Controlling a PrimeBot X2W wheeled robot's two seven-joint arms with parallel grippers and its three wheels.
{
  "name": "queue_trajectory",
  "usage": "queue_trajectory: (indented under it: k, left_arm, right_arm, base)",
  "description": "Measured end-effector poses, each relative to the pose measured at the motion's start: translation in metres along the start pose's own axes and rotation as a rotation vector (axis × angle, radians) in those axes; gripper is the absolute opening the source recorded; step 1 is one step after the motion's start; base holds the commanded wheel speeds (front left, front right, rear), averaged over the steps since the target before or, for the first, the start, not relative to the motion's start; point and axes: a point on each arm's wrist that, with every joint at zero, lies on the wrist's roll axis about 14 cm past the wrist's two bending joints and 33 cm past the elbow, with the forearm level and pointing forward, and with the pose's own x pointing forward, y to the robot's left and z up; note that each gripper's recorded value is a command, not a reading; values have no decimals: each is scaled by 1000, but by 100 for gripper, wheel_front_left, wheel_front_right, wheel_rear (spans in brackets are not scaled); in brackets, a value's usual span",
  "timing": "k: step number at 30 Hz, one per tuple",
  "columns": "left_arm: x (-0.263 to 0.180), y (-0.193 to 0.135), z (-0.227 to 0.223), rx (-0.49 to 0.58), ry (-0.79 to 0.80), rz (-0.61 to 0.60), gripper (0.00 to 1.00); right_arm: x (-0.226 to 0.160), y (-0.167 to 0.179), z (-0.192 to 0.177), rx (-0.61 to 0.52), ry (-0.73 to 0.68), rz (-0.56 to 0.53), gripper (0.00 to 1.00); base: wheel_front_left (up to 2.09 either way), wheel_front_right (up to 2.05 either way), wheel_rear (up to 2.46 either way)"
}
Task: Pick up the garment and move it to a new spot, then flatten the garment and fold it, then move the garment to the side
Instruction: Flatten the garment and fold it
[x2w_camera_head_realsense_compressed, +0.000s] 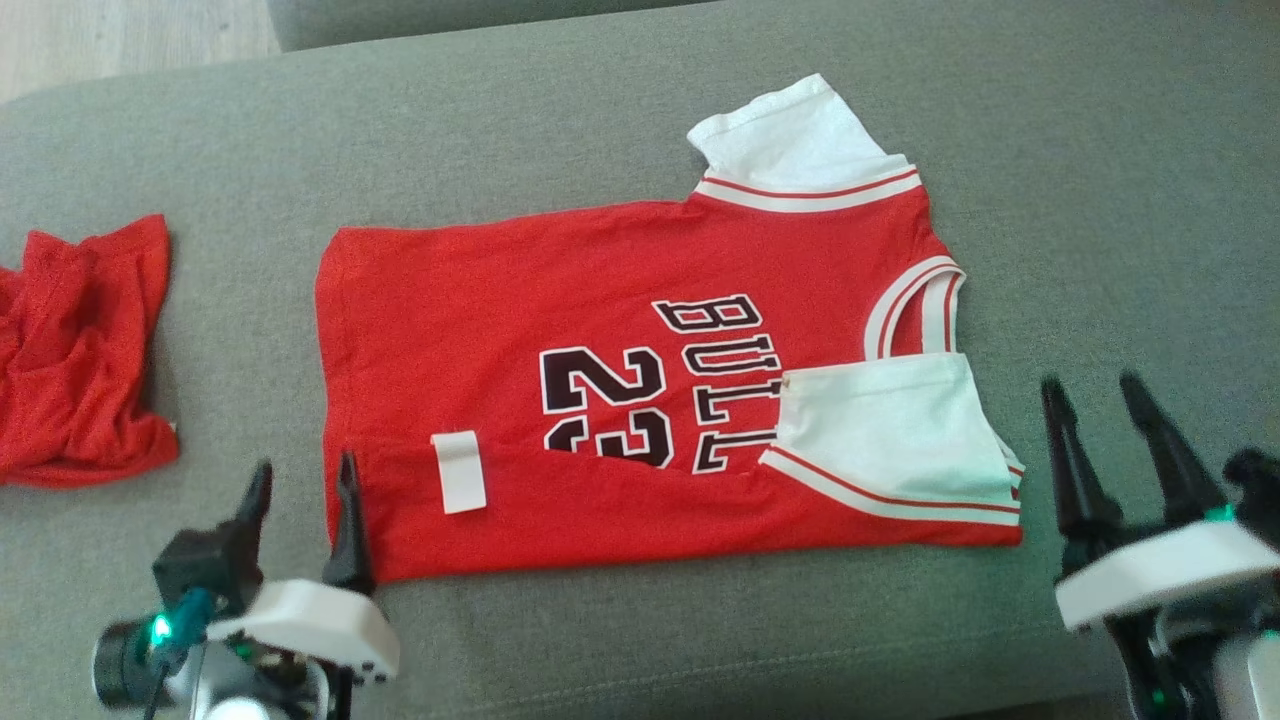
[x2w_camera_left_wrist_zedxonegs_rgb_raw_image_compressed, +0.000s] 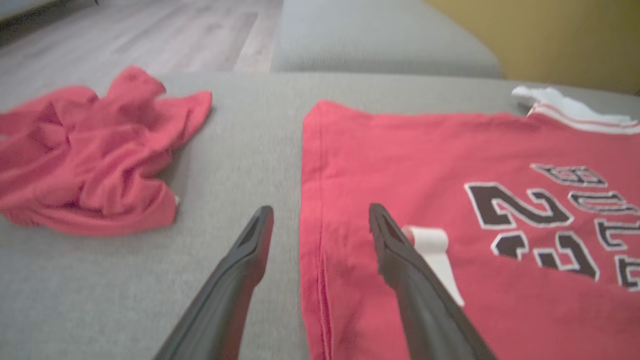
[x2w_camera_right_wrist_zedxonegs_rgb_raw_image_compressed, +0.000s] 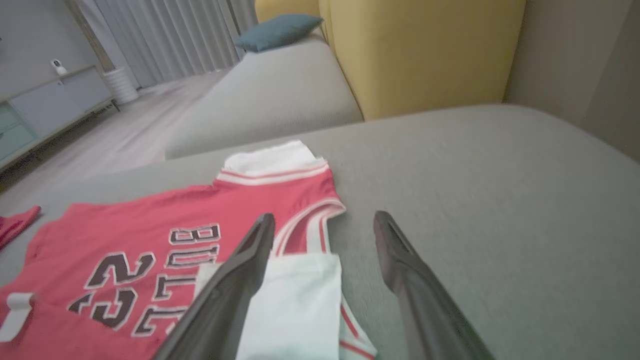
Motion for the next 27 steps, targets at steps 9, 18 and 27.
queue_trajectory:
  k: [9, 18, 27]
  left_arm:
    - [11, -16, 66, 50, -265, -29, 100]
    - [16, -18, 67, 57, -265, -29, 100]
    - [48, -31, 63, 60, -215, -91, 100]
  right_arm:
    - [13, 27, 47, -69, -156, 92, 100]
    - [19, 37, 48, -76, -153, 122, 100]
    - [33, 36, 41, -71, -127, 122, 100]
  base:
    - [0, 0, 0]
    - [0, 0, 0]
    - [0, 0, 0]
